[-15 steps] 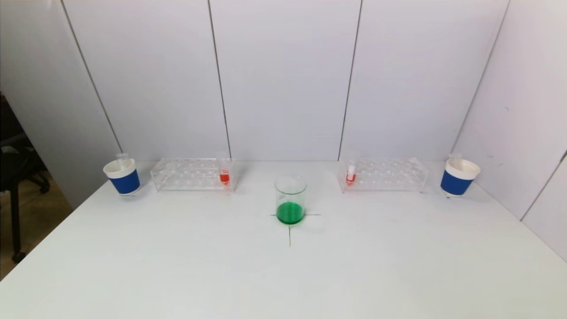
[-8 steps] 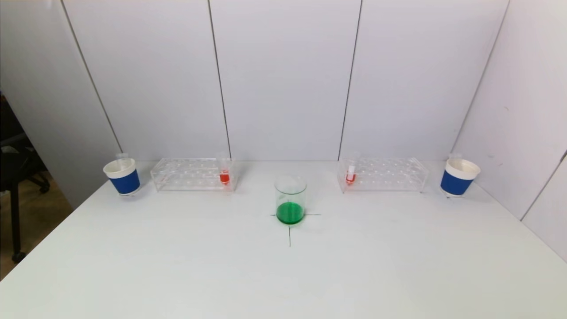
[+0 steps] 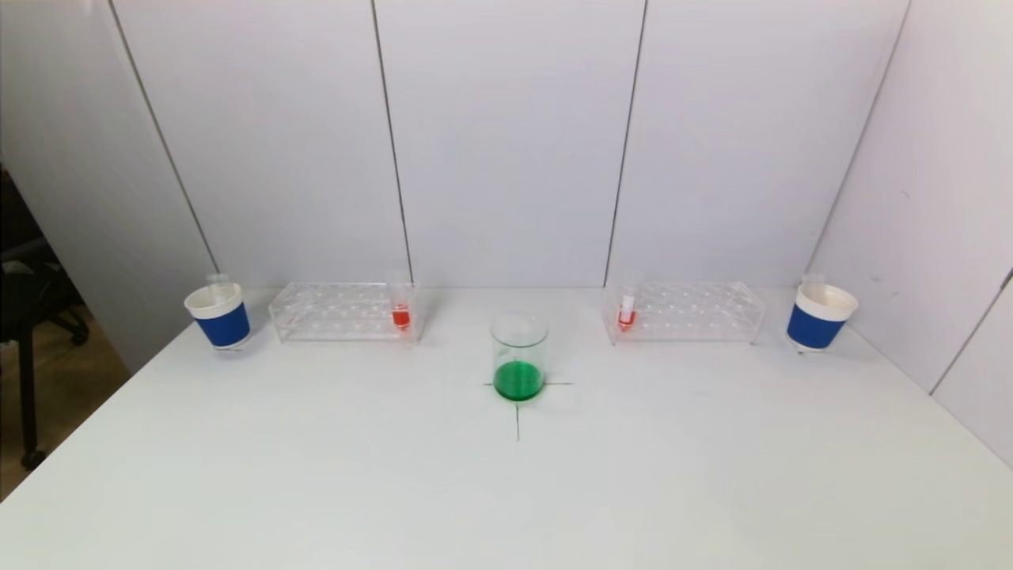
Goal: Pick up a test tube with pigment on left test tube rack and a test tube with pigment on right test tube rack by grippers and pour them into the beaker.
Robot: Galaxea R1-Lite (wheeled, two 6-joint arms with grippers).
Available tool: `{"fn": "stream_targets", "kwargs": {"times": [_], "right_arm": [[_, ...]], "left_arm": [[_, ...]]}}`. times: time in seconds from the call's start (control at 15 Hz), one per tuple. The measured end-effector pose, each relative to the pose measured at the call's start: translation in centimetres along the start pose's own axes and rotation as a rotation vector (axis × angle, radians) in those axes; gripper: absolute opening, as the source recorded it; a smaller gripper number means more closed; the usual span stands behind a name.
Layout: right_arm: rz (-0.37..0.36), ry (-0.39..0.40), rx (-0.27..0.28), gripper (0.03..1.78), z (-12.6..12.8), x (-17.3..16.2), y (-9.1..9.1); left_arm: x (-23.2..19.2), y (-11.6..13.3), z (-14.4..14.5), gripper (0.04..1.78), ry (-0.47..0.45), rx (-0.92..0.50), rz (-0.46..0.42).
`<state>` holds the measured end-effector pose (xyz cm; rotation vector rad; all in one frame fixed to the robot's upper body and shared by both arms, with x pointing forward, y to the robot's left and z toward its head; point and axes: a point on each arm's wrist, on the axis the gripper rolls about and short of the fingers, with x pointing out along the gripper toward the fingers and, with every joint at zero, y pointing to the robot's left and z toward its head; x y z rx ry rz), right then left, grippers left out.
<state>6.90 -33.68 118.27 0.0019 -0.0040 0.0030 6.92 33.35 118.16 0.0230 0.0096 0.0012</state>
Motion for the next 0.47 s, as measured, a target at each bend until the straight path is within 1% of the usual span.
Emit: {"fn": "stream_targets", "kwargs": {"times": [0.47], "right_arm": [[0.0, 0.0, 0.001, 1.77, 0.0, 0.0, 0.0]], "left_arm": [[0.0, 0.0, 0.0, 1.76, 0.0, 0.0, 0.0]]}}
